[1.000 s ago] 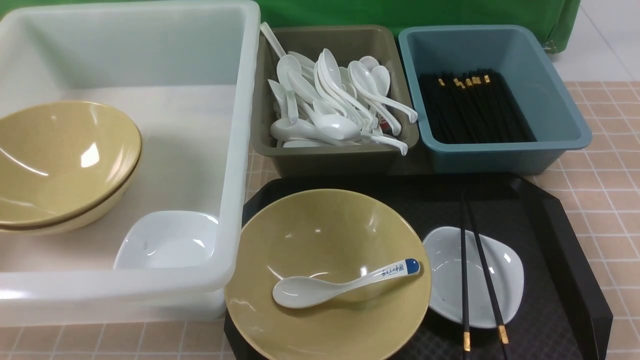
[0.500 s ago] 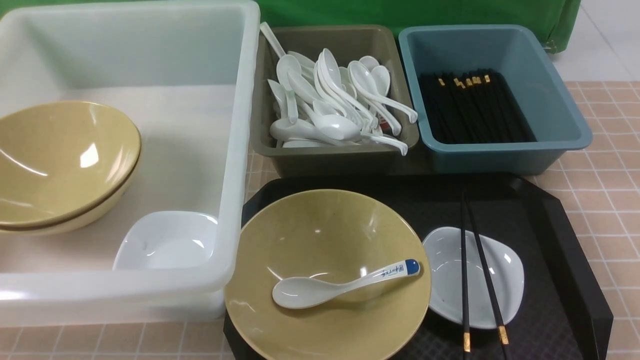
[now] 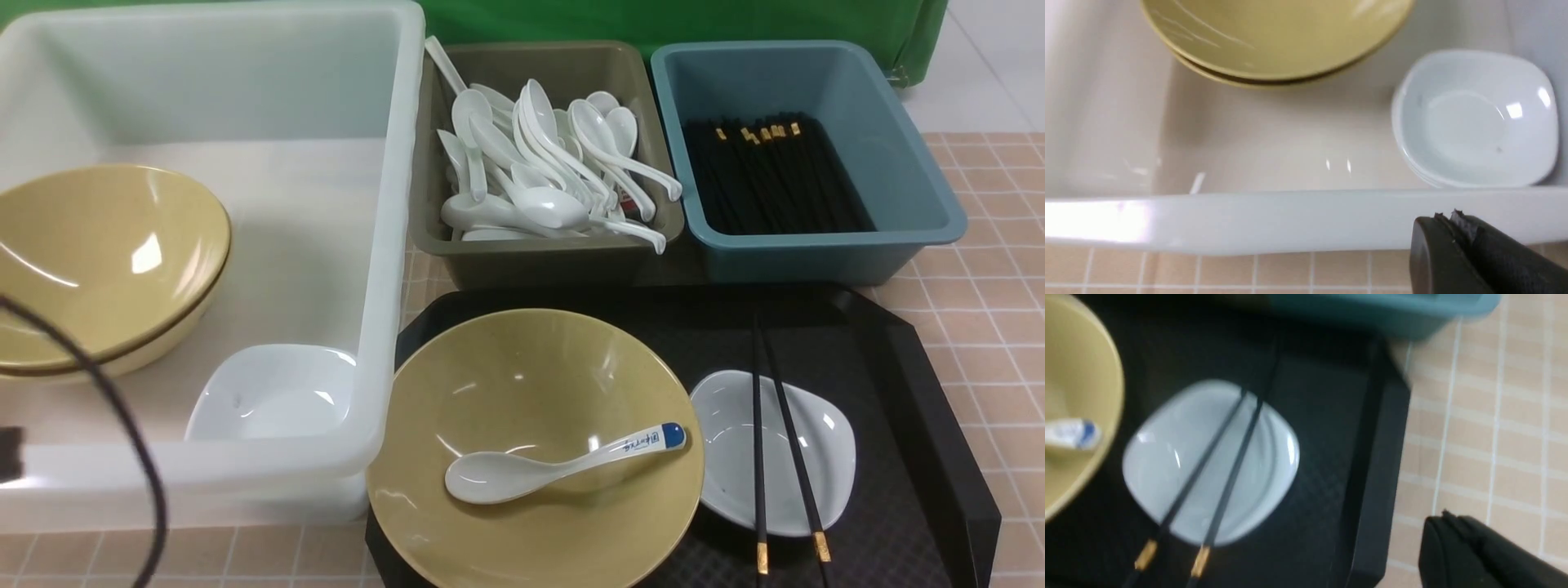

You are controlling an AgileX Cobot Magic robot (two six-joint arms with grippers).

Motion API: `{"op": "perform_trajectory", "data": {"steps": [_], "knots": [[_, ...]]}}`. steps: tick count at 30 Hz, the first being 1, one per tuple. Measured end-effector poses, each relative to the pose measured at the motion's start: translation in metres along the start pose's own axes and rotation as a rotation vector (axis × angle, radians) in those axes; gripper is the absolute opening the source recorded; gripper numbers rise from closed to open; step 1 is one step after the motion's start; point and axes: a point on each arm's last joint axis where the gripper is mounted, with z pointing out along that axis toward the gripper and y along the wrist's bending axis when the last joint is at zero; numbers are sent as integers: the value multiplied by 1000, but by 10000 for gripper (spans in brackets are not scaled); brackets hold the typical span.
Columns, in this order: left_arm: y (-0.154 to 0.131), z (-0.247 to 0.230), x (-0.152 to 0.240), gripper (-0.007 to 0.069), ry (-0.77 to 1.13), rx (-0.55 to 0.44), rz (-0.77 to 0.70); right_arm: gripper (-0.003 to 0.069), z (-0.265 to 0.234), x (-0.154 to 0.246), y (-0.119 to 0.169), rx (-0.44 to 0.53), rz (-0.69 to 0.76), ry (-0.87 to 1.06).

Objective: On brown table put chopsticks spoon bowls plates into blue grey white boxes.
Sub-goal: 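Move the grippers toward the tableware on the black tray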

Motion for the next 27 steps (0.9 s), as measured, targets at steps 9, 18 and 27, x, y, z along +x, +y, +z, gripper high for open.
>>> {"op": "perform_trajectory", "data": {"steps": [9, 18, 27], "knots": [[-74, 28, -42, 1, 115, 396, 395, 47, 59, -24, 48, -157, -175, 236], [-126, 52, -38, 1, 223, 531, 556, 275, 115, -43, 85, -194, -156, 325], [-127, 53, -35, 1, 262, 535, 572, 651, 160, -46, 94, -160, -55, 403]]}}
